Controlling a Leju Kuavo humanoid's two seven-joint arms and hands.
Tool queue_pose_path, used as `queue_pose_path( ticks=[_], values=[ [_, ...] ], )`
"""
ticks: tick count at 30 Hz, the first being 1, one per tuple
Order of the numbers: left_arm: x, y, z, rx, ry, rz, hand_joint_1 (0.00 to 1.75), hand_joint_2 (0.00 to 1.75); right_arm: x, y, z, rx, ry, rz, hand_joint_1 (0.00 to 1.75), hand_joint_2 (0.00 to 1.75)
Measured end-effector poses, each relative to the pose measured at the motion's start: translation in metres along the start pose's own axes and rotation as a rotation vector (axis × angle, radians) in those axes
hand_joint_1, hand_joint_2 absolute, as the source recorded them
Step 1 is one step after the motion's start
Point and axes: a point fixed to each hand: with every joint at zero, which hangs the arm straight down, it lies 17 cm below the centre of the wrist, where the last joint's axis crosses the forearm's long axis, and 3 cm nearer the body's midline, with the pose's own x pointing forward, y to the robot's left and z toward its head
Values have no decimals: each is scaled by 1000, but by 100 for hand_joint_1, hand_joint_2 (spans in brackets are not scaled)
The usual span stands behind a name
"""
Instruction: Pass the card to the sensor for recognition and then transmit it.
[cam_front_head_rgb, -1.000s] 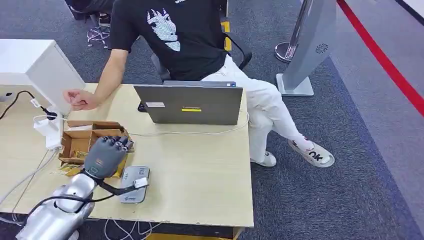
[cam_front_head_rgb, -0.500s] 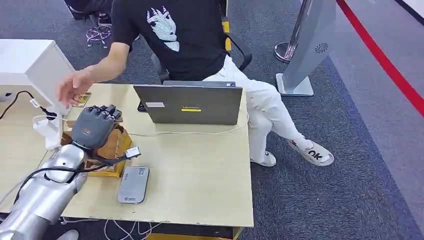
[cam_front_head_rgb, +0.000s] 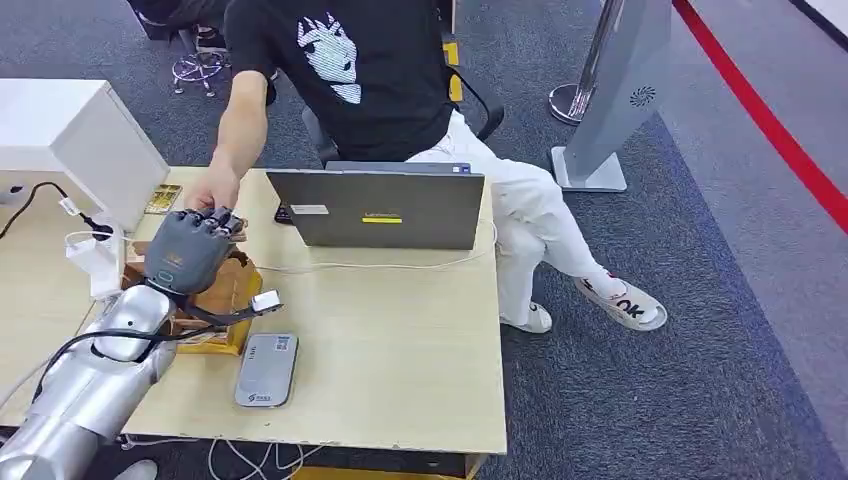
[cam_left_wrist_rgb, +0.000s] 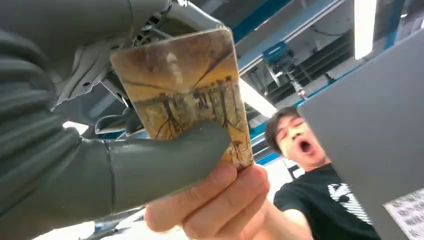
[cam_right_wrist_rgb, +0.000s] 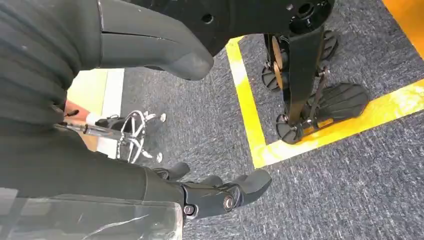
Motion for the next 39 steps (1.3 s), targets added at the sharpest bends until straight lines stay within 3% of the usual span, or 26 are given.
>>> queue_pose_path(
  ticks=[1,2,10,21,26,31,36,39],
  values=[
    [0,0,0,-1,0,1,12,175,0,0,0,0,0,0,0,175],
    [1,-1,0,-3,0,2,0,175,0,0,0,0,0,0,0,175],
    [25,-13,6,-53,-47,51,0,175,1,0,0,0,-6,1,0,175],
    [121,6,60,-21,-183,203,0,175,0,-3,0,-15,-3,-39,0,175],
    [147,19,95,-26,-209,268,0,175,-1,-5,0,-21,-3,-73,0,175],
    [155,34,132,-22,-205,308,0,175,-3,-8,-1,-30,-3,-106,0,175],
    [157,41,146,-24,-211,319,0,175,-4,-7,-1,-30,-3,-117,0,175],
    [146,43,158,-39,-160,349,0,175,-5,-8,-1,-37,-1,-132,0,175]
  ],
)
